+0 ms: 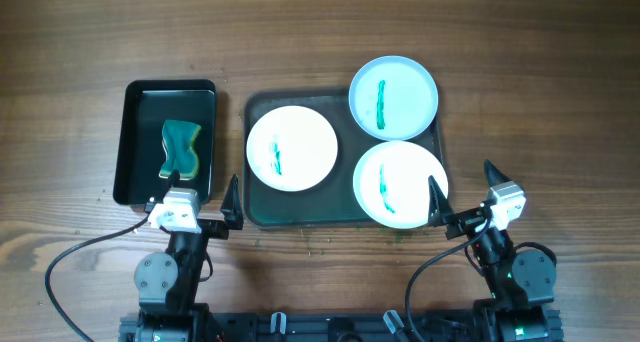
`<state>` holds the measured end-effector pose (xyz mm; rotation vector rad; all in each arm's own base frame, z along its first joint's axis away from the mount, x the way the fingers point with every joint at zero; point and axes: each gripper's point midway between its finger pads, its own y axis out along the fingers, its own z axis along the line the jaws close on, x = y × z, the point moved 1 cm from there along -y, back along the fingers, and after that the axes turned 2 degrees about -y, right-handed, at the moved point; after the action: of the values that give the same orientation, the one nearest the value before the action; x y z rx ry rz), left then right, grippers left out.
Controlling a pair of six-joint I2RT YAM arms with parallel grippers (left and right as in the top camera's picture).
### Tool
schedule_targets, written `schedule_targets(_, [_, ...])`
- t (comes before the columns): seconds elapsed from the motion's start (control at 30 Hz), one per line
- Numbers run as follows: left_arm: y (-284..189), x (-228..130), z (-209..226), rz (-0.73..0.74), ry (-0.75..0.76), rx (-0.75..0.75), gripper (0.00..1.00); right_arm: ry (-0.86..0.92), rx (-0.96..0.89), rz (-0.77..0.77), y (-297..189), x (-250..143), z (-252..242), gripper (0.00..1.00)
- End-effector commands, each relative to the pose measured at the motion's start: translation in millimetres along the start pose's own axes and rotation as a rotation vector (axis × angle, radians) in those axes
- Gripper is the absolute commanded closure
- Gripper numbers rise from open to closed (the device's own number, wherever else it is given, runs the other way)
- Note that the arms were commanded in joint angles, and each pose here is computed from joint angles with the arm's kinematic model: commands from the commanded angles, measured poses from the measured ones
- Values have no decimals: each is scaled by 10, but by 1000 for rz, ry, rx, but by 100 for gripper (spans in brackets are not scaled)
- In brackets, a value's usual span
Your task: Clean dirty plates on tray and stack at the side
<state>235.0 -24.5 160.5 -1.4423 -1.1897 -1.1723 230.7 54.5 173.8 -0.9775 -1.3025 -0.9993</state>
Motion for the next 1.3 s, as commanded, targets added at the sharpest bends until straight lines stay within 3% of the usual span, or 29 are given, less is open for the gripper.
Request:
schedule_targets(0.0, [2, -26, 11, 3, -9, 8, 0, -12, -6, -8, -3, 15, -12, 0])
schedule_targets(1.0, [2, -24, 10, 2, -9, 7, 0, 12, 2, -10, -3, 20, 0, 0])
schedule_targets(1.27, [-43, 183, -25, -10, -28, 3, 0, 161, 190, 12, -35, 115, 308, 0])
